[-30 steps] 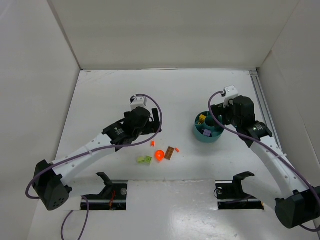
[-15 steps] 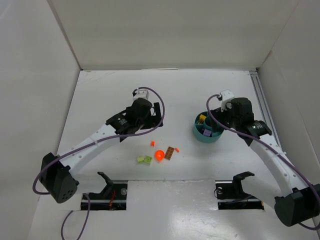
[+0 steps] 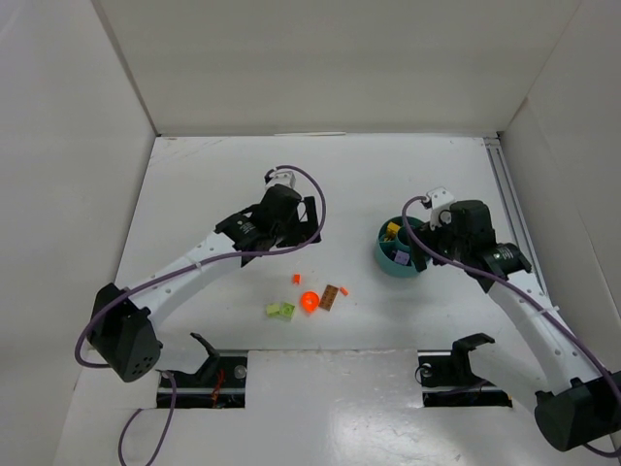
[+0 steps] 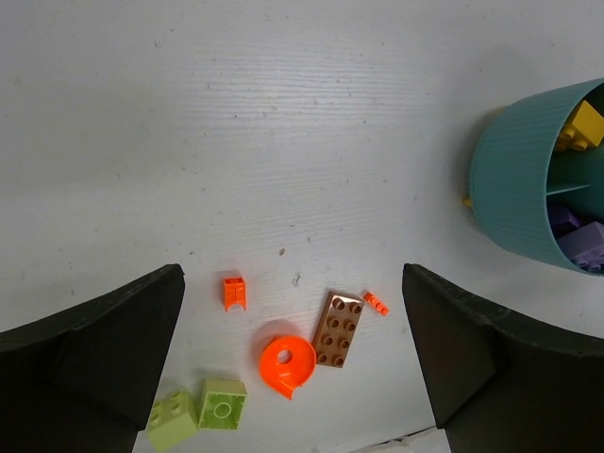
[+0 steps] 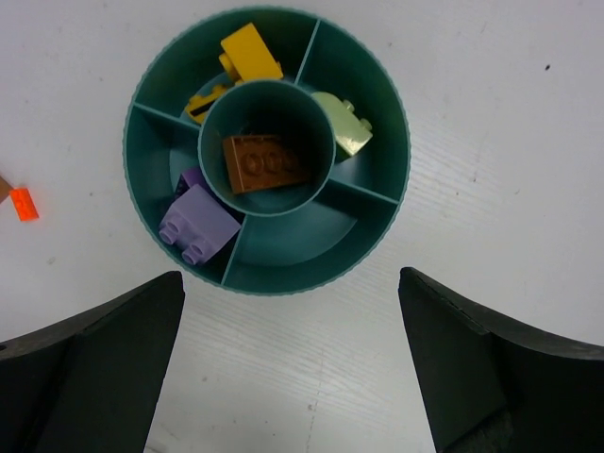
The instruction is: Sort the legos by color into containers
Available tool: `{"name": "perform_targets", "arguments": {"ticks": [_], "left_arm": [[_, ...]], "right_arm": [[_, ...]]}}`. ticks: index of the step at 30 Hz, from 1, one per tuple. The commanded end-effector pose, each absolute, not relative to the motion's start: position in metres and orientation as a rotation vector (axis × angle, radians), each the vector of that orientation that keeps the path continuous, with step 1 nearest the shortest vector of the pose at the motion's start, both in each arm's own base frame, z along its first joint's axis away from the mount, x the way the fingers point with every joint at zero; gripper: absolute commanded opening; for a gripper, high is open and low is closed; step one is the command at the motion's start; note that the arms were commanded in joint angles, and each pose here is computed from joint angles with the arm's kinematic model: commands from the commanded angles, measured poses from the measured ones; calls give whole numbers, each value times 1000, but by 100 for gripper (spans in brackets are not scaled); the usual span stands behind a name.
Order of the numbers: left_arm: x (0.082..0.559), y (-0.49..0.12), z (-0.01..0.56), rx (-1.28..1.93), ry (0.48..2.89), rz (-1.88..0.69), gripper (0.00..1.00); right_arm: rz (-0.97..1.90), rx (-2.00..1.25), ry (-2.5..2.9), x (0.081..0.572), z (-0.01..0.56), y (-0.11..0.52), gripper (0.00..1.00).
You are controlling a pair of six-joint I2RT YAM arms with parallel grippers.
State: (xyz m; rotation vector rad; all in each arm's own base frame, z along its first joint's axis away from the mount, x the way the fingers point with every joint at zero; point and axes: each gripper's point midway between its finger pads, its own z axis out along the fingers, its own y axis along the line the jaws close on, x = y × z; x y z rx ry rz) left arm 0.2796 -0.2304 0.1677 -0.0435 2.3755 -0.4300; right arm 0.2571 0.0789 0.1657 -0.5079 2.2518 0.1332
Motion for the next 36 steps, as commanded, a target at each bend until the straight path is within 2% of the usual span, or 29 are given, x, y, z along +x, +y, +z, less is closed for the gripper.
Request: {"name": "perform_targets", "arguments": {"ticks": [1, 11, 19, 24, 36], "left_arm": [[284, -234, 185, -32, 2339, -459, 100], [251, -210, 168, -110, 2394, -467, 100], [218, -185, 138, -246, 2465, -456, 100], [198, -191, 134, -262, 2479, -487, 100], [182, -182, 123, -331, 2487, -503, 100]], "right_arm": [[144, -530, 2285, 248, 159, 77, 100], [247, -568, 2238, 235, 159, 91, 100], [293, -679, 2211, 215, 156, 127, 100], [316, -680, 2203, 201, 153, 133, 100], [315, -699, 2207, 198, 149, 134, 100]]}}
